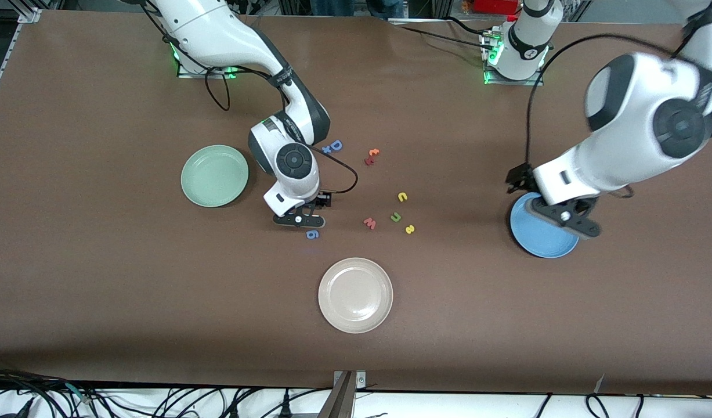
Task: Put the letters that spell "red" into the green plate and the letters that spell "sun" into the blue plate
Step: 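Grasp the teal letter with the right gripper, then release the teal letter onto the green plate with the right gripper, then grasp the yellow 2 with the left gripper, the orange e with the right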
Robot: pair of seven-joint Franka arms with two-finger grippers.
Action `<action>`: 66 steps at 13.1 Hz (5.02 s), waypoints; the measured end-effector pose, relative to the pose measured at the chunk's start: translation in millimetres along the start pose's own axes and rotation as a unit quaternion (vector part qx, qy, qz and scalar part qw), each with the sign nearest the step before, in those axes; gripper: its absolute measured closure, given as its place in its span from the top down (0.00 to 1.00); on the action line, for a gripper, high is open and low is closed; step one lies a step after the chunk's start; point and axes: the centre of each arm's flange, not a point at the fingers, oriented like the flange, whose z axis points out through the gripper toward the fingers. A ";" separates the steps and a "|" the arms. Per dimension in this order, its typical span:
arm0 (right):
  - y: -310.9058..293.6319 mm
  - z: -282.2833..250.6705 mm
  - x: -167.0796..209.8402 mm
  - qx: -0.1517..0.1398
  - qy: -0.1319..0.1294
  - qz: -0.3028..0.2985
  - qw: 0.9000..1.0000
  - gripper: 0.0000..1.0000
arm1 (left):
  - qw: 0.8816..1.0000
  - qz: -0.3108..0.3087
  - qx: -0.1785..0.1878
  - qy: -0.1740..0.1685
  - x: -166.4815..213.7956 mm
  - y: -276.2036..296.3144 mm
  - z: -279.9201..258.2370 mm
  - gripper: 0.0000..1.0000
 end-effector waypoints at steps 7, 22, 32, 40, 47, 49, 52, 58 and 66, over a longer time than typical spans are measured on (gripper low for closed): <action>-3.9 7.1 -4.4 0.000 -0.006 -0.002 1.000 0.55 | 0.994 -0.110 0.008 0.005 23.9 67.1 107.5 1.00; -7.5 14.6 -8.7 0.000 -0.010 -0.008 1.000 0.27 | 0.979 0.190 0.032 0.060 52.7 105.6 219.8 0.95; 163.0 -100.7 61.6 -0.030 -0.059 -0.029 0.997 0.27 | 0.976 0.216 0.027 0.020 43.0 136.6 281.9 0.85; 259.4 3.4 -17.4 -0.046 -0.139 -0.022 0.989 0.27 | 0.973 0.221 0.035 0.055 49.6 143.0 280.0 0.85; 266.3 26.6 -38.9 -0.038 -0.117 -0.017 0.992 0.62 | 0.971 0.226 0.039 0.063 50.6 146.8 284.7 0.81; 249.5 -2.7 -27.9 -0.037 -0.108 0.015 0.993 0.82 | 0.970 0.229 0.039 0.066 52.1 150.1 282.6 0.60; 174.7 -51.3 -22.8 -0.031 -0.077 0.103 0.991 1.00 | 0.970 0.232 0.039 0.067 52.3 152.3 282.3 0.32; 47.9 -32.7 -34.5 -0.018 -0.033 0.267 0.963 0.96 | 0.970 0.229 0.047 0.069 54.2 140.3 280.1 0.30; 1.0 -1.7 -39.4 0.009 -0.010 0.303 0.953 0.55 | 0.989 0.142 0.027 0.037 52.5 39.3 248.2 0.30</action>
